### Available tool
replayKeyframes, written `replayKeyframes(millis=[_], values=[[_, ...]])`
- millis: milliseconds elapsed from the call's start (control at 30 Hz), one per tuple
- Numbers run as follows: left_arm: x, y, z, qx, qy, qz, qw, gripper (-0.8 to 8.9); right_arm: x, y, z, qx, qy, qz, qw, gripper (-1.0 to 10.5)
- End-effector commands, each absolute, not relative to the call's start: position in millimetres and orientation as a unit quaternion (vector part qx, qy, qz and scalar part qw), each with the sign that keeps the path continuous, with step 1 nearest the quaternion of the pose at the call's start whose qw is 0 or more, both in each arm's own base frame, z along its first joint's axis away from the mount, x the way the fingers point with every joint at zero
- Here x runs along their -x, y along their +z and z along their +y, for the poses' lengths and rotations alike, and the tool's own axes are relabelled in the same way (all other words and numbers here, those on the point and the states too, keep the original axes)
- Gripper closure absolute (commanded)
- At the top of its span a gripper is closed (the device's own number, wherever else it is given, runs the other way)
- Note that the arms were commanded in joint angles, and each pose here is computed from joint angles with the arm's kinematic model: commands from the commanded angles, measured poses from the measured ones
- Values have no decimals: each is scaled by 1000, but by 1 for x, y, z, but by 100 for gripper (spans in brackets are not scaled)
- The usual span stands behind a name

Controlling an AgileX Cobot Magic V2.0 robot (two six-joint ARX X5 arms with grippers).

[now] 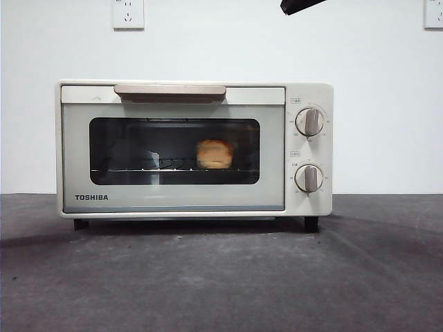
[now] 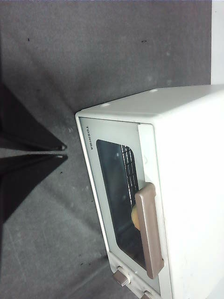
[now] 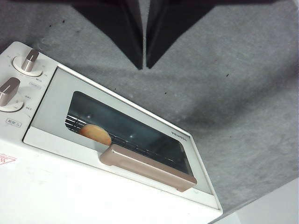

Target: The left arm flap open the oven, the right arm pick bread and place it into oven, the left arm flap close the oven

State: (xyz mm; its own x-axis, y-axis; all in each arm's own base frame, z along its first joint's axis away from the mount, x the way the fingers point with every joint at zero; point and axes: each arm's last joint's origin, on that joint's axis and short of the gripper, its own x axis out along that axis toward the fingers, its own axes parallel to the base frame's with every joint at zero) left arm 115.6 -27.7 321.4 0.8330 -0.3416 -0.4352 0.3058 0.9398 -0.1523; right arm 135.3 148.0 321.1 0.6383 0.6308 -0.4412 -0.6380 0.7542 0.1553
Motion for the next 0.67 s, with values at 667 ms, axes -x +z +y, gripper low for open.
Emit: replayKeyframes(millis=[667], values=[[-95, 277, -2, -9, 43, -37, 998, 794, -135, 323, 151, 2, 355, 237, 904, 941]])
